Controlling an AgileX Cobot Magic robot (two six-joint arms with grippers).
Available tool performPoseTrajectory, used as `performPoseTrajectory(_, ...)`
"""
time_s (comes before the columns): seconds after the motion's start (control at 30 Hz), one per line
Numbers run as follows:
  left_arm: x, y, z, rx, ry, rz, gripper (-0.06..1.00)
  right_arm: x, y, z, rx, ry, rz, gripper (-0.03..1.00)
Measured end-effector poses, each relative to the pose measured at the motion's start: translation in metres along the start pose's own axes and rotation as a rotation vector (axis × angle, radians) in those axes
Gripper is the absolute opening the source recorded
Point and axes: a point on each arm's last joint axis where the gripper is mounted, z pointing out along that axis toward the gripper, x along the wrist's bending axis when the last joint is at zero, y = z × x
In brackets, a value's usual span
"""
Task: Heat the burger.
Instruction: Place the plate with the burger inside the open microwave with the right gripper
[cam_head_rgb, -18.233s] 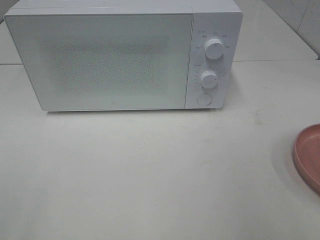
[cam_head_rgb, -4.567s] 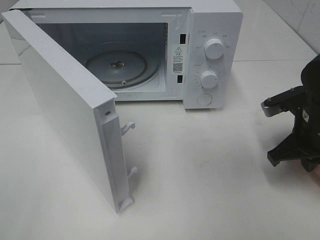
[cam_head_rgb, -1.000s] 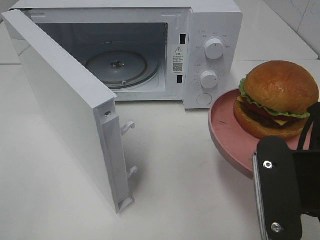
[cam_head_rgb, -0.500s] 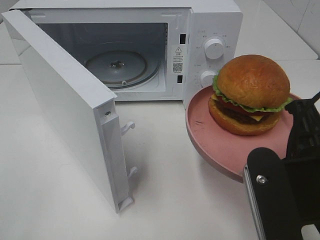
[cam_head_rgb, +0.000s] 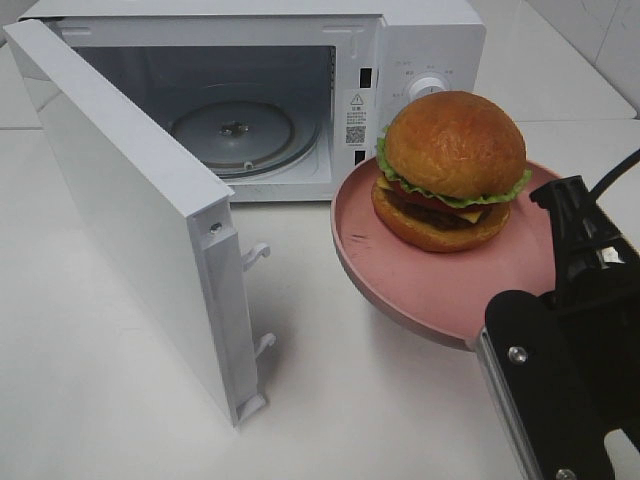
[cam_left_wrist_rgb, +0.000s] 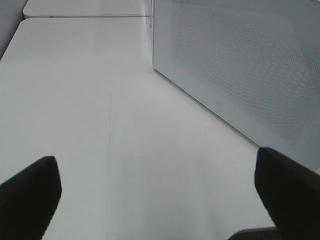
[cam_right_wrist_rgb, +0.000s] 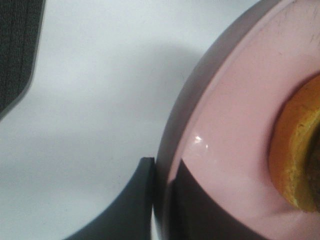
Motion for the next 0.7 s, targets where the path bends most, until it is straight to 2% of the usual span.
performPoseTrajectory(0.3, 0.000, 0.000, 0.000, 0.000, 0.000, 0.000, 0.97, -0.015, -0.013, 0.007, -0.044, -0.017, -0.159, 0.06)
performPoseTrajectory(0.7, 0.000, 0.000, 0.000, 0.000, 0.000, 0.000, 0.97, -0.027, -0.035, 0.012, -0.062, -0.019, -0.232, 0.06)
